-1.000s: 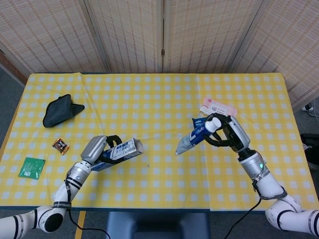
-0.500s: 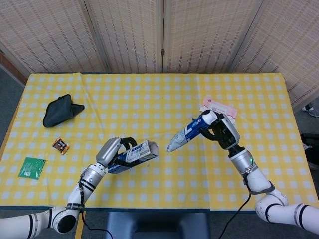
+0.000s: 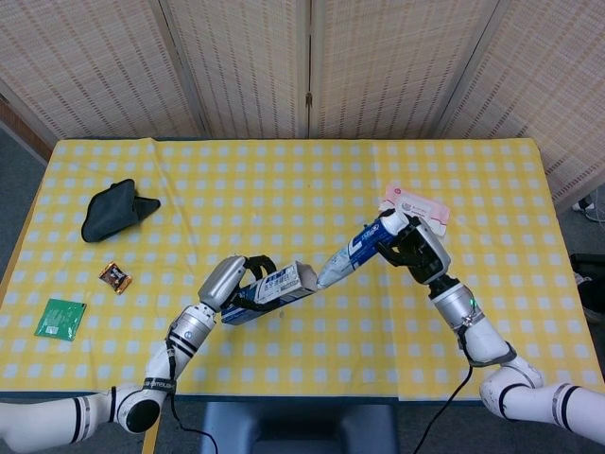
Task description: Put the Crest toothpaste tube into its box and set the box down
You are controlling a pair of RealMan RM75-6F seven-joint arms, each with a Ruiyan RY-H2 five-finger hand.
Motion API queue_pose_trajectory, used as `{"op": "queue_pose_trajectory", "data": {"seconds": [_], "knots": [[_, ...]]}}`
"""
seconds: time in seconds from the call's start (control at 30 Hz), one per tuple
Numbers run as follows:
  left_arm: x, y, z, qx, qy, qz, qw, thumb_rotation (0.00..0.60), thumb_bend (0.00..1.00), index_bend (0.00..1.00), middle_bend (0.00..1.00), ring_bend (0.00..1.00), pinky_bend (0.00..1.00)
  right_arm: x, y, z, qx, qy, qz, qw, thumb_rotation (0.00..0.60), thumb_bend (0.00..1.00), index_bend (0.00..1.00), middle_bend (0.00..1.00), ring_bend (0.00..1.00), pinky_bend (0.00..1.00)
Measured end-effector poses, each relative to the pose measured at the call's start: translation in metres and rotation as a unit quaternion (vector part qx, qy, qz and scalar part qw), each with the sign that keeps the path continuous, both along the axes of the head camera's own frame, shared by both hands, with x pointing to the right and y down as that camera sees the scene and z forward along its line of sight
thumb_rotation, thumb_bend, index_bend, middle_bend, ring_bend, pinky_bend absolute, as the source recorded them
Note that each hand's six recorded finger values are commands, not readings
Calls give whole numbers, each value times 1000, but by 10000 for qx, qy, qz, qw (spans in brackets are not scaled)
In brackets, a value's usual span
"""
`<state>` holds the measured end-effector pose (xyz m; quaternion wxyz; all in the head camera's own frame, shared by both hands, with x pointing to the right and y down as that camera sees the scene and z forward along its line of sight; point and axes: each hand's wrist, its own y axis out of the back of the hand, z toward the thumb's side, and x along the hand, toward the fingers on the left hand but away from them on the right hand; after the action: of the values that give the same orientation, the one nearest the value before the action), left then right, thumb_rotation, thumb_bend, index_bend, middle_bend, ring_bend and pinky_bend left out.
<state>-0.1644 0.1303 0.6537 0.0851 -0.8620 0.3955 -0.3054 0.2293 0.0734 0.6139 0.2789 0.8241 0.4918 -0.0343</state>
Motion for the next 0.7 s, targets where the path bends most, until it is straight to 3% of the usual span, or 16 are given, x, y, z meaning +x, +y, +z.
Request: {"op": "queue_pose_trajectory", "data": {"seconds": [0.4, 0.7], "knots": [[7, -1, -1, -44, 236, -87, 9997, 600, 232, 685, 691, 648, 465, -4, -4, 9, -2, -71, 12, 10000, 600, 340, 952, 707, 847, 889], [16, 5, 3, -139, 364, -77, 9992, 600, 232, 685, 691, 648, 464, -9, -10, 11, -200, -539, 93, 9983, 600, 340, 952, 707, 846, 889]]}}
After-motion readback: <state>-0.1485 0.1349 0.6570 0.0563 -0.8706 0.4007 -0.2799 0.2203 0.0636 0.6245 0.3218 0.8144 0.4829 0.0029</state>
